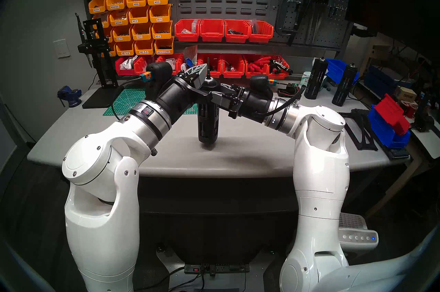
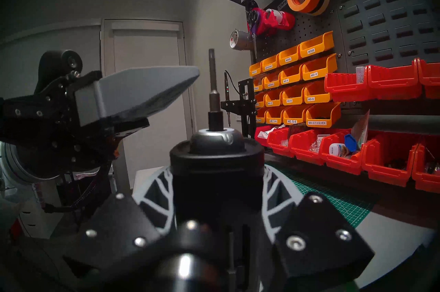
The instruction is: Pick a screwdriver bit and insert it into the screwdriver
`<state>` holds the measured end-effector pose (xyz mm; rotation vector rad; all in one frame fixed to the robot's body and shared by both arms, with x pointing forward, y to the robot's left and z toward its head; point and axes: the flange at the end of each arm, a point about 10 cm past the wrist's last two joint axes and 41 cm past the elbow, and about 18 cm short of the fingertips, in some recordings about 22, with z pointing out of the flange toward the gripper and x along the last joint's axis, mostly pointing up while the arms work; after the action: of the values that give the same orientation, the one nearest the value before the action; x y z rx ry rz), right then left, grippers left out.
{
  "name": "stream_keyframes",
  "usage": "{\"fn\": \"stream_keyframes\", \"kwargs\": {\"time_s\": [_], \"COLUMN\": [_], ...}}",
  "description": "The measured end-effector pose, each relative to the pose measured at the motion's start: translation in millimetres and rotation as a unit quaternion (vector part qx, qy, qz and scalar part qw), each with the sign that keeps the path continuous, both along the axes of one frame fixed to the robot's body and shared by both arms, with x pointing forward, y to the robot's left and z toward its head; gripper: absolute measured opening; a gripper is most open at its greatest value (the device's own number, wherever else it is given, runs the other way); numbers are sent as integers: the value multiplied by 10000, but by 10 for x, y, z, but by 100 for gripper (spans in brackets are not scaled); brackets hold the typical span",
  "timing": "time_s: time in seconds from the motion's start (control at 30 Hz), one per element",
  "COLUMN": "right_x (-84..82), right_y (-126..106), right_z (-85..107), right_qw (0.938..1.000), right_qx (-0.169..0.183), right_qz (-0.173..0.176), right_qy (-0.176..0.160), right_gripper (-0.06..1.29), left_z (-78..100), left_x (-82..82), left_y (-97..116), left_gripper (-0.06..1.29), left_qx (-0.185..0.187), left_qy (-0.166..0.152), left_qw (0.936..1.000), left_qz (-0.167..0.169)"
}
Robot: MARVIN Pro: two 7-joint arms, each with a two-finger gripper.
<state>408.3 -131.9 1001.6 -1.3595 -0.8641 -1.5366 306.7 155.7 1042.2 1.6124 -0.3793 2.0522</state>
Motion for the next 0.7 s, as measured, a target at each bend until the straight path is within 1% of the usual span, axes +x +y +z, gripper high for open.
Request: {"fn": "stream_keyframes", "kwargs": {"time_s": [0.33, 0.53, 0.7], "right_x": [-4, -1, 5], "right_y": [3, 3, -7], "right_z": [12, 3, -11], "right_qw": [10000, 10000, 10000], "right_qx": [4, -9, -23], "right_qz": [15, 23, 11], "right_qy": [-43, -64, -67], "right_gripper": [42, 42, 42], "left_z": [-5, 20, 55], "left_x": [7, 32, 50], "left_y": [2, 93, 184], "left_gripper": [-2, -2, -2], "left_qx": [-16, -45, 14], "left_qy": [-23, -123, -286], "left_qw": [10000, 9996, 9982], "left_qz": [6, 267, 529]}}
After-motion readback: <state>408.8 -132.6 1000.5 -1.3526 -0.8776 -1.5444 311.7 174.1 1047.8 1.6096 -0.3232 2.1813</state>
